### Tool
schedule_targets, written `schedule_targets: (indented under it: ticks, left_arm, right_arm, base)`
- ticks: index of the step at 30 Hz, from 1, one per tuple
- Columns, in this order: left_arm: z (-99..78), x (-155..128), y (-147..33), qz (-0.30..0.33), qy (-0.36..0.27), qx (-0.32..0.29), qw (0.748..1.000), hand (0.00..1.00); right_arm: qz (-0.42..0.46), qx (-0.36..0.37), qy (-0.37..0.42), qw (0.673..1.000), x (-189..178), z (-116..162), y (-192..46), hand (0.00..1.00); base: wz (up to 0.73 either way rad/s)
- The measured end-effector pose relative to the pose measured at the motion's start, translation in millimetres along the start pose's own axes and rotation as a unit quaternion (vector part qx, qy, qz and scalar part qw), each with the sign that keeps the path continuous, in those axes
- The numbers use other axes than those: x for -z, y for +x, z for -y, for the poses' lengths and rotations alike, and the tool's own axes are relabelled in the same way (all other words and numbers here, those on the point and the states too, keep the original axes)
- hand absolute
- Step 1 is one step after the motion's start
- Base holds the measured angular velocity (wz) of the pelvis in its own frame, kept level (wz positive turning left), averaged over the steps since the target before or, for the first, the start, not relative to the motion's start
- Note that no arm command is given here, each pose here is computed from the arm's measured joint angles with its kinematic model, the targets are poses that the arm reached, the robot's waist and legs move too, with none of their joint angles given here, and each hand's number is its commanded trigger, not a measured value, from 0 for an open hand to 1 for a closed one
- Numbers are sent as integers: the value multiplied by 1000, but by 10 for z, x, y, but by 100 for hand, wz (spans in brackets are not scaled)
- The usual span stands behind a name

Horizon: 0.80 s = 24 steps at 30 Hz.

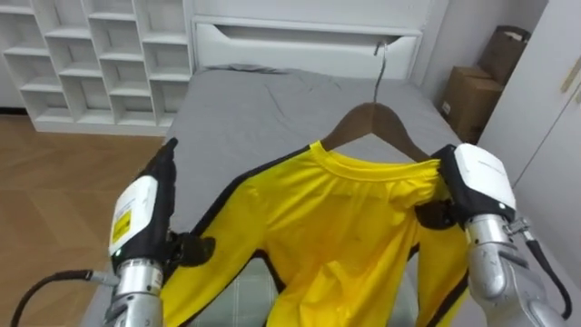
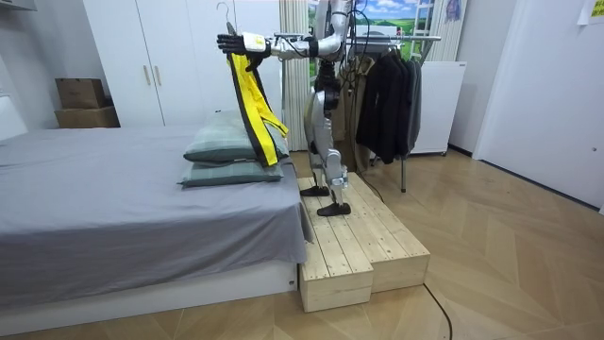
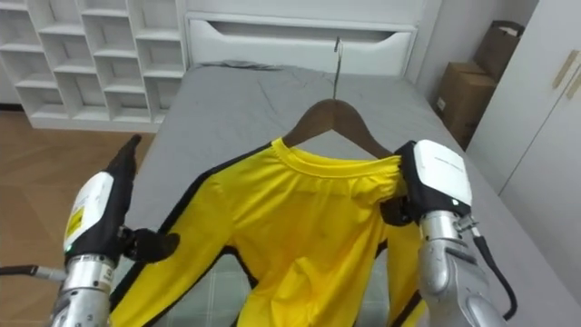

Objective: Hang clothes

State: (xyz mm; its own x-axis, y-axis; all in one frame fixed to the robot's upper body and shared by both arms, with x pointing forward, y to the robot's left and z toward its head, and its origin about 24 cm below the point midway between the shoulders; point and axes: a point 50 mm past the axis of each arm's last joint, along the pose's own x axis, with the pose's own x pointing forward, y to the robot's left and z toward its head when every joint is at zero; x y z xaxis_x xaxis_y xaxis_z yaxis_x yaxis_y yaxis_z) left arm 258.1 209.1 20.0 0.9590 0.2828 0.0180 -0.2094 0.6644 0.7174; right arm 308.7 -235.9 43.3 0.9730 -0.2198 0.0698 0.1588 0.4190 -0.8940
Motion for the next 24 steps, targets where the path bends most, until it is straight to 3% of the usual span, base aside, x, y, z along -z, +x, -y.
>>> schedule_targets:
  ticks: [11,17,24]
  left_arm:
    - [-26,733,-329,-153,-8,-5,988,0]
    - [-39,1065,-504,-232,-44,-11,972,0]
    - [60,1545,-909,-363,-77,4,929,0]
  right_arm:
    - [-29,5,-17,999,249,47,-123,100]
    - [-47,29,-10,998,352,123,-150,100]
    - [-74,51,-8,996,502,208,-188,100]
  base:
    - [2]
    - [-2]
    - [-2]
